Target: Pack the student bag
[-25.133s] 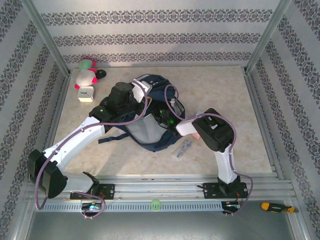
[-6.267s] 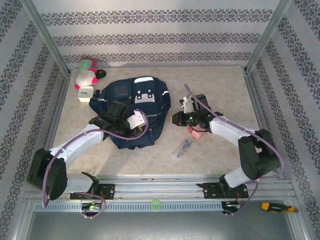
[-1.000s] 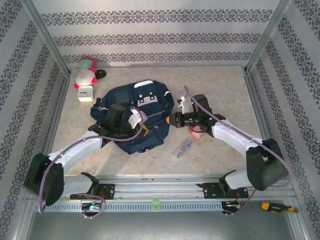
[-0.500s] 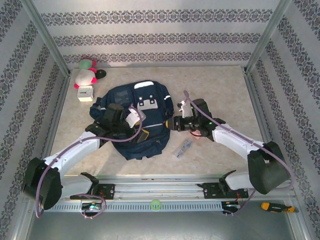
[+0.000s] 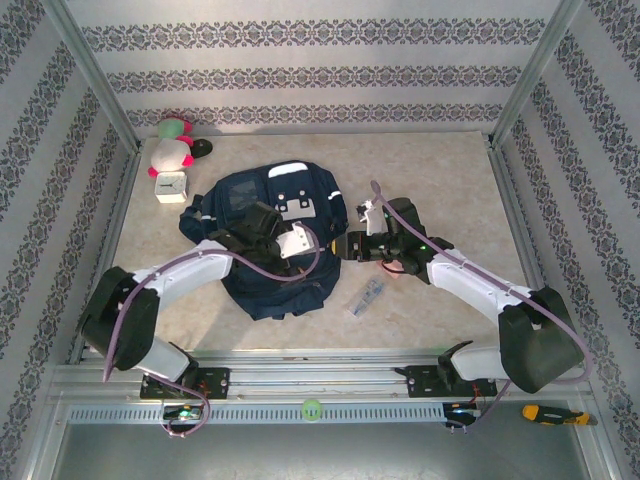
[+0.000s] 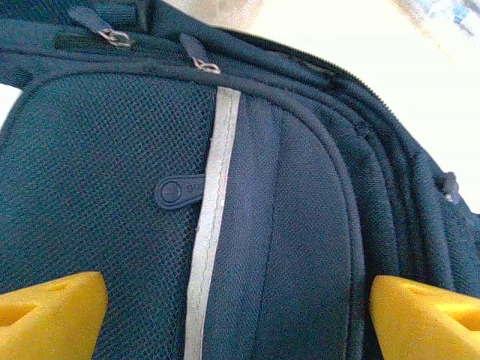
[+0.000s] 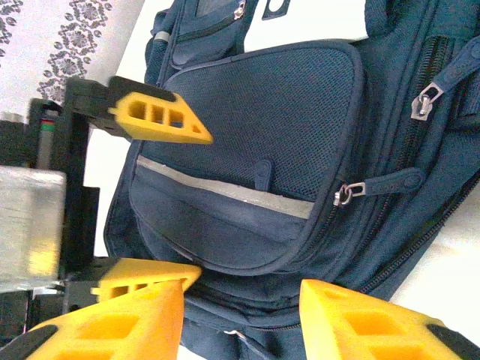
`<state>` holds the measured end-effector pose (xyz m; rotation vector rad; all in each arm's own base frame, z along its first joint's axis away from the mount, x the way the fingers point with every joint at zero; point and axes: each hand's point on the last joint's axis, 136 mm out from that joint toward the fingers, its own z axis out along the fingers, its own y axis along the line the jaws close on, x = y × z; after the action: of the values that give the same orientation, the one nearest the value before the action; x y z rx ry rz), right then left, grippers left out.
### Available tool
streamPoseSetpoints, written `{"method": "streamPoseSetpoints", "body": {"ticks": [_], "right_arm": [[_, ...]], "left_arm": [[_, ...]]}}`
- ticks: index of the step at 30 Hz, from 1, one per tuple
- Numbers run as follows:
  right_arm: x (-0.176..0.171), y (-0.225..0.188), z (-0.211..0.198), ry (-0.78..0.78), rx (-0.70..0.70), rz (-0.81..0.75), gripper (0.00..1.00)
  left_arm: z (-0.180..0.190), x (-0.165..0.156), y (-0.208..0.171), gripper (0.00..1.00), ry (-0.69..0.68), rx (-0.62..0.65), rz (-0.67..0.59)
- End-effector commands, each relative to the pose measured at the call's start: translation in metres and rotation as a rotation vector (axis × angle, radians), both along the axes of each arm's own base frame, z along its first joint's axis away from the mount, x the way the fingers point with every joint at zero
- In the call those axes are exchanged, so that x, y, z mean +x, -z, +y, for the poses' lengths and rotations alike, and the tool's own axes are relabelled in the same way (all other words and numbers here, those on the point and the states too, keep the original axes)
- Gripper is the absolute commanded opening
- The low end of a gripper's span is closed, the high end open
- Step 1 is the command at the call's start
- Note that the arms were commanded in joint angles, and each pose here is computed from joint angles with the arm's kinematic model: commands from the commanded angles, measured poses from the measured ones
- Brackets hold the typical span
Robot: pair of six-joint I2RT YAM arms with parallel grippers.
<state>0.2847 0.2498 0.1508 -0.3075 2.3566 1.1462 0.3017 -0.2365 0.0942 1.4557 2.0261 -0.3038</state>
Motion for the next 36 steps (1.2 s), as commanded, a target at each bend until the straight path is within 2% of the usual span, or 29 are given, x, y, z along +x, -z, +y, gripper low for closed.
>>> {"method": "streamPoseSetpoints", "body": {"ticks": [1,4,5,6,10,11,12,13,18,21,27,33,36], "right_arm": [[-0.004,0.006,-0.001,0.011,-0.017,0.004,0.46],[-0.005,0.008,-0.001,0.011,-0.020,0.003,0.47],[-0.005,0.007,-0.001,0.011,-0.021,-0.001,0.47],[-0.005,0.007,-0.002,0.011,-0.024,-0.010,0.47],[-0.006,0.006,-0.007,0.022,-0.036,-0.030,0.48],[-0.006,0.006,-0.008,0.021,-0.038,-0.035,0.48],[-0.007,0.006,-0.009,0.018,-0.039,-0.041,0.49],[-0.008,0.006,-0.010,0.015,-0.042,-0.048,0.49],[-0.013,-0.002,-0.012,-0.010,-0.047,-0.115,0.52],[-0.018,-0.011,-0.008,-0.058,-0.038,-0.182,0.53],[-0.035,-0.022,0.008,-0.171,-0.042,-0.276,0.54],[-0.038,-0.045,0.016,-0.200,0.014,-0.318,0.54],[-0.031,-0.053,0.013,-0.166,0.002,-0.369,0.55]], "left_arm": [[-0.004,0.012,0.004,0.91,0.041,0.075,-0.073],[-0.002,0.023,0.018,0.89,0.010,0.125,-0.102],[0.000,0.028,0.019,0.86,-0.015,0.137,-0.121],[0.001,0.033,0.020,0.79,-0.039,0.140,-0.138],[-0.001,0.042,-0.002,0.33,-0.086,0.093,-0.192],[-0.002,0.043,-0.014,0.15,-0.095,0.075,-0.201],[-0.002,0.043,-0.028,0.03,-0.109,0.051,-0.213],[-0.003,0.043,-0.044,0.00,-0.119,0.026,-0.229],[0.003,0.044,-0.130,0.00,-0.151,-0.103,-0.347],[0.011,0.047,-0.159,0.00,-0.171,-0.133,-0.378],[0.017,0.050,-0.188,0.00,-0.178,-0.197,-0.404],[0.018,0.049,-0.180,0.00,-0.185,-0.210,-0.393],[0.017,0.048,-0.183,0.00,-0.192,-0.246,-0.403]]}}
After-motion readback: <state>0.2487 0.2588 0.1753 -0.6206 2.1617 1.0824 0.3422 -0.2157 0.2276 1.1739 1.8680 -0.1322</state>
